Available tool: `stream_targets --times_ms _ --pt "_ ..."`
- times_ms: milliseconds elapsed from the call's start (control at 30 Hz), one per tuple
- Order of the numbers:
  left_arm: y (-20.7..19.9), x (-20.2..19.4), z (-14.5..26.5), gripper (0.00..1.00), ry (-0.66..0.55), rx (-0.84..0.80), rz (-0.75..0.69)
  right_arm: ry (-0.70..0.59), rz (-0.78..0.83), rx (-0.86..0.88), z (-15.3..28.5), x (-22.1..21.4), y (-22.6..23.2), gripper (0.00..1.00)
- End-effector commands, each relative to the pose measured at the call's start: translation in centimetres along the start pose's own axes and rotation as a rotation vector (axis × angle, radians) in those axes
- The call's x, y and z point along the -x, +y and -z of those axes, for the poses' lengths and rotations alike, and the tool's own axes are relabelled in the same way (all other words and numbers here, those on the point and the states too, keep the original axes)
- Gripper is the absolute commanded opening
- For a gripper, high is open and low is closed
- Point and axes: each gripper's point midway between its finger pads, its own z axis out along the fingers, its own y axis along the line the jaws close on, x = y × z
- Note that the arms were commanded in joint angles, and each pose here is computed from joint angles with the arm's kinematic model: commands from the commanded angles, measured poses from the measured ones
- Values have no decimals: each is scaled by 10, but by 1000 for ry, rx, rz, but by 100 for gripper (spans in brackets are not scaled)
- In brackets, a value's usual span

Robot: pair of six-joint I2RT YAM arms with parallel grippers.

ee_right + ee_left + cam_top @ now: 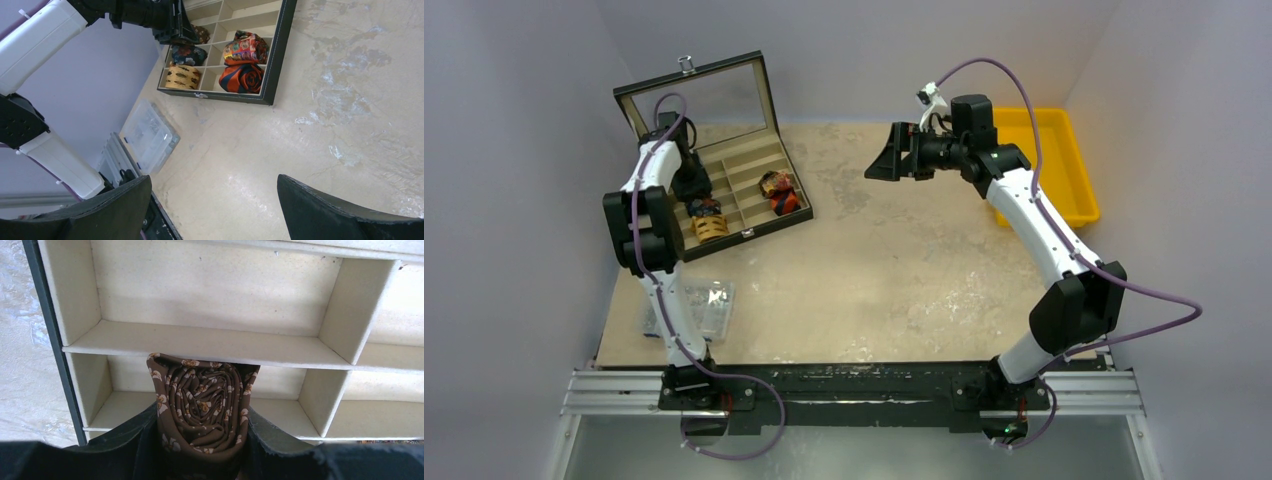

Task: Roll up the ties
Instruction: Place the tie in the storage box.

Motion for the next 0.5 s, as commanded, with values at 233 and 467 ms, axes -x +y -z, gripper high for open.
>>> stream_targets --times_ms 233,467 --pt "25 -8 7 30 70 83 -35 -26 14 -7 2 9 3 98" --pt "27 -11 3 31 78 83 -60 -24 10 -9 1 8 2 98"
